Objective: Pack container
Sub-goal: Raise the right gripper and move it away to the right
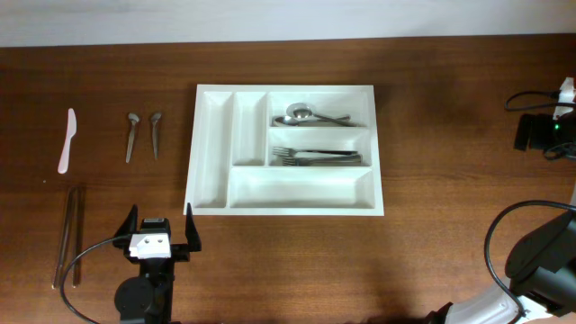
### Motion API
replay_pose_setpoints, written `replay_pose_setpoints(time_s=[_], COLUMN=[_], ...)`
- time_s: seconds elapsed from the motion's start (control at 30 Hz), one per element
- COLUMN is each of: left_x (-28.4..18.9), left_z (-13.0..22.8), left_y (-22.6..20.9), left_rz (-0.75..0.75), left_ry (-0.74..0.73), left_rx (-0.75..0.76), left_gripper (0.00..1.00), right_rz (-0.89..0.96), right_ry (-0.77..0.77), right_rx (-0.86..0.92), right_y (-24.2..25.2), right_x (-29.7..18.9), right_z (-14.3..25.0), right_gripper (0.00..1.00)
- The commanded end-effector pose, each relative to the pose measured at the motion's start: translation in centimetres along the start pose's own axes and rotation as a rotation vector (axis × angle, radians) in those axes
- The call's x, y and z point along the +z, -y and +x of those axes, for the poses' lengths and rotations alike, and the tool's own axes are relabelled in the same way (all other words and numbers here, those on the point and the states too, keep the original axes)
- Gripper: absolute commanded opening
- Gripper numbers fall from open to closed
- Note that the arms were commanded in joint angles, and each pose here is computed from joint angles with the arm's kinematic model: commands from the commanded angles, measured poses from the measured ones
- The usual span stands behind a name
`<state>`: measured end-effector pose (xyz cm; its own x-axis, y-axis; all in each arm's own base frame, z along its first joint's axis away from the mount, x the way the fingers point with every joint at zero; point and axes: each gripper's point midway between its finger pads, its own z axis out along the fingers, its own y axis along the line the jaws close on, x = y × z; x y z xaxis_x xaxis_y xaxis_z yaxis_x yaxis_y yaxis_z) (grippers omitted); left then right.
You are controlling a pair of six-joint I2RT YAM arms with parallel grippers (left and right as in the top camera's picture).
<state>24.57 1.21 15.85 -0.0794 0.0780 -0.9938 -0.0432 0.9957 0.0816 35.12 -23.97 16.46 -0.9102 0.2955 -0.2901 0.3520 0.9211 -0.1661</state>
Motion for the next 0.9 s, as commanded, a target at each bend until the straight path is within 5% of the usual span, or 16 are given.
replay_pose_setpoints(time_s=[0.0, 0.6, 0.87], left_x=[0.0, -0.4, -4.4], left_z=[0.2, -1.9, -6.4], left_y=[-0.1, 0.4, -7.2], left_rz=[-0.005, 0.035, -0.372], left_ry=[-0.004, 0.031, -0.201], left_rx=[-0.01, -0.078, 0.0], left_gripper=[0.99, 0.99, 0.99], right_rz=[0.006, 0.006, 0.005], right_ry=[0.001, 0.001, 0.002], right_rx=[0.004, 0.004, 0.004], right_y=[0.1, 0.1, 0.1], right_x=[0.0, 0.0, 0.0], right_z=[0.0, 0.0, 0.0], right_gripper=[0.99, 0.99, 0.99])
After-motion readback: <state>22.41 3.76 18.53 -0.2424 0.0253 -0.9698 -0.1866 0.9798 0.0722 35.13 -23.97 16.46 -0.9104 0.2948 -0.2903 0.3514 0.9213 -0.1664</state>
